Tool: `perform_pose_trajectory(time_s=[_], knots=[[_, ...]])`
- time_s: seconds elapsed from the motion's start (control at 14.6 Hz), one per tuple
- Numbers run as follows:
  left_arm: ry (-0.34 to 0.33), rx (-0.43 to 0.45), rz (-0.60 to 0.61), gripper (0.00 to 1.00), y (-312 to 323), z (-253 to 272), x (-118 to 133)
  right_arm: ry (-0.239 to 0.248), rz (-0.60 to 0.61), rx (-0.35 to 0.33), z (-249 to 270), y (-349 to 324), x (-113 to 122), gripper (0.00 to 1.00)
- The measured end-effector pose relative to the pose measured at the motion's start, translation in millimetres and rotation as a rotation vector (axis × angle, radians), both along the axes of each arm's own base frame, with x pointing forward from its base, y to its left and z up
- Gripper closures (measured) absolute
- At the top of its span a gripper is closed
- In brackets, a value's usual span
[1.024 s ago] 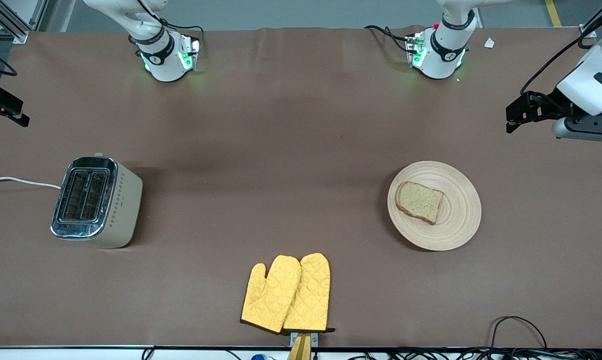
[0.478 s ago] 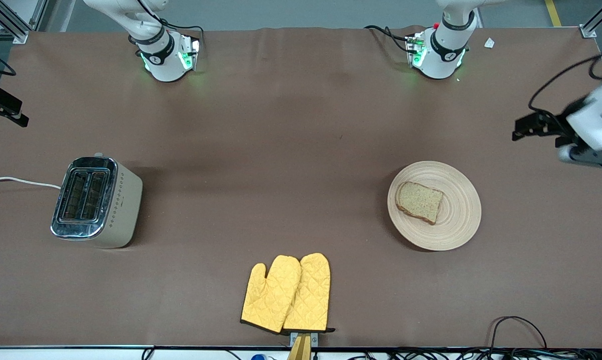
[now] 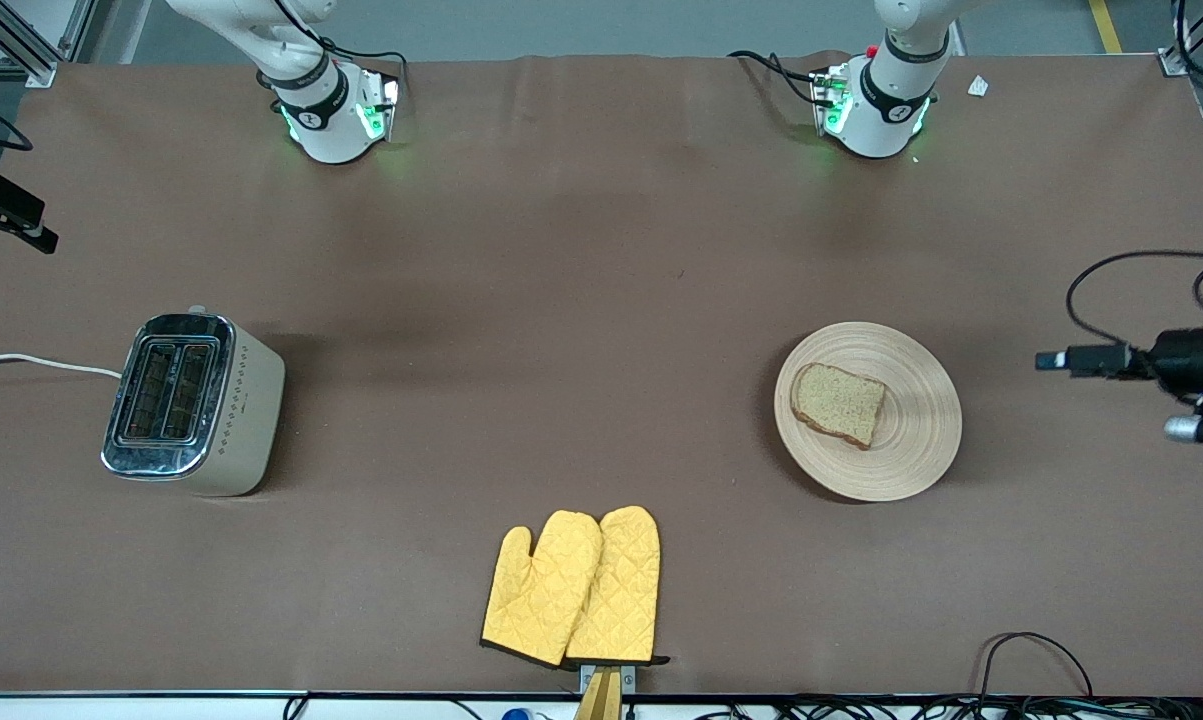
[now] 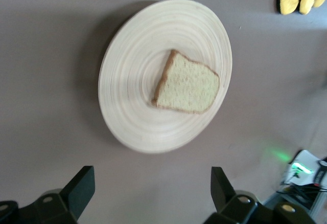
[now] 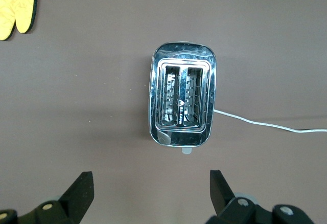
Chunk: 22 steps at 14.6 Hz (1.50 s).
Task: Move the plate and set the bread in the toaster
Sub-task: 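Lower the left gripper toward the rim of the wooden plate, then grip the plate rim with the left gripper and slide it toward the toaster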
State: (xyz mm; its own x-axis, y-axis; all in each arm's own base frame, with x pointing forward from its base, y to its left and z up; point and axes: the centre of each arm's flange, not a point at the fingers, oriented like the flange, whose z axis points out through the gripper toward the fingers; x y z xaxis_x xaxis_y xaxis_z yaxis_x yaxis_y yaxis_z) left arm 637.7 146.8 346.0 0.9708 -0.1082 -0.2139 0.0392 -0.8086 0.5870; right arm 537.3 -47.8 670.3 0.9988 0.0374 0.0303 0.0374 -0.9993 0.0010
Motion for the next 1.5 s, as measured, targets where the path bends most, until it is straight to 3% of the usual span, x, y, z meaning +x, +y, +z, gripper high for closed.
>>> perform_pose_trajectory(time_s=[0.34,0.96,1.02,1.5], knots=[[-0.069,-0.167,-0.014,0.0,16.5,-132.2,9.5,0.002,0.003,0.003,-0.3,1.6,0.0,0.0],[-0.14,-0.344,-0.027,0.02,0.2,-193.7,8.5,0.005,0.002,0.004,-0.7,1.3,-0.4,0.0],[-0.15,-0.349,-0.035,0.09,-1.3,-196.1,8.9,0.005,0.002,0.004,-0.7,1.2,-0.4,0.0],[-0.193,-0.357,-0.068,0.81,-0.4,-196.4,10.1,0.006,0.002,0.004,-1.1,1.2,-0.3,0.0]])
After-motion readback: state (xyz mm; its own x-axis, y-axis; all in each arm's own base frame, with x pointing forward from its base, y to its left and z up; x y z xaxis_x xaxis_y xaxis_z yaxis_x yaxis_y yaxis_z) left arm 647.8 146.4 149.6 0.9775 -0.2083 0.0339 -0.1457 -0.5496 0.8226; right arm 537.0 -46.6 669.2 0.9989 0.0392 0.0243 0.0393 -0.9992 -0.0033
